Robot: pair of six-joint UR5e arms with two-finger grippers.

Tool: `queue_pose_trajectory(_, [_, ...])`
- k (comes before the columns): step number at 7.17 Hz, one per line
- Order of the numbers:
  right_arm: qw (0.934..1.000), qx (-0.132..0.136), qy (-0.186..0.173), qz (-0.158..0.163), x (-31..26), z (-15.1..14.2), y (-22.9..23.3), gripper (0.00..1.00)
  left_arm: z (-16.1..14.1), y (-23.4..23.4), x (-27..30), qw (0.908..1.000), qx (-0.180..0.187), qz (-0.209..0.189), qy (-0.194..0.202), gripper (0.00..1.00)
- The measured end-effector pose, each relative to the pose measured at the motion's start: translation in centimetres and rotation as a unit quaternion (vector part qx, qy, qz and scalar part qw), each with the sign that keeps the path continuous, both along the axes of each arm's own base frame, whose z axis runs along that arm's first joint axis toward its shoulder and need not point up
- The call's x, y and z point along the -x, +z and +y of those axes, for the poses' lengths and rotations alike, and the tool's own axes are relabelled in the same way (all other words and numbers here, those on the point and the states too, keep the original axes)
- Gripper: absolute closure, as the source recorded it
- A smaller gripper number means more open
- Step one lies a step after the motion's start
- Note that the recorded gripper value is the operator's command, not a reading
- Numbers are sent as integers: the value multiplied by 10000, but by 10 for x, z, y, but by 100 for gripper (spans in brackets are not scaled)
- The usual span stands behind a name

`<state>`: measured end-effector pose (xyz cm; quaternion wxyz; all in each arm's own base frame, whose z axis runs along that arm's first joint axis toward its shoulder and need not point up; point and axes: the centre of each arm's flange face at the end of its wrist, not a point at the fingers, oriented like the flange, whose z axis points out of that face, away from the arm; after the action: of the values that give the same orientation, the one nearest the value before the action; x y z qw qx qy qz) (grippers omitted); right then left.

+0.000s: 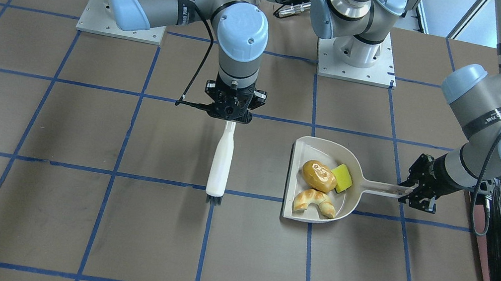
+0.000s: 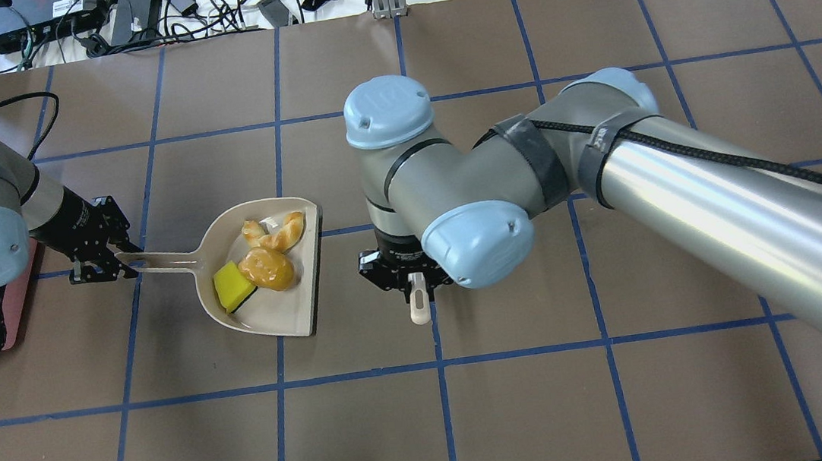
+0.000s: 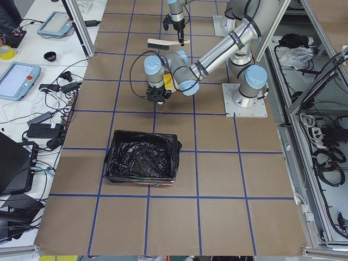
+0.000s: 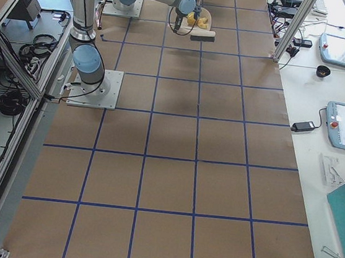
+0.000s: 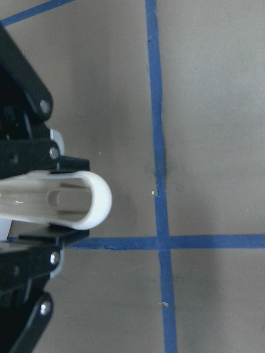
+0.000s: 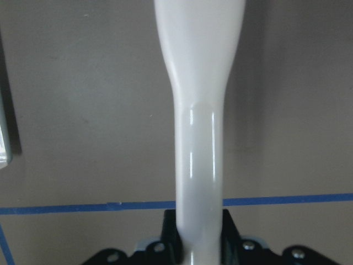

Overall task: Sweep and dump trash into bin
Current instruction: 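Lift the brush away and move the right gripper back toward its start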

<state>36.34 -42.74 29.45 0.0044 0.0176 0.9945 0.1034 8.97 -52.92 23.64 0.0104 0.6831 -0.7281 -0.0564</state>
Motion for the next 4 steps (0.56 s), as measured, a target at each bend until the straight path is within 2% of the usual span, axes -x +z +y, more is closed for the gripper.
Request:
queue_pose_trajectory(2, [9997,24,176,189,44,-14,21,100,-2,-4,-4,9998,-6,-169,52,78])
queue_pose_trajectory(4, [9989,76,261,373,98,-42,27,100,-4,-4,-5,9996,46,-244,113,67])
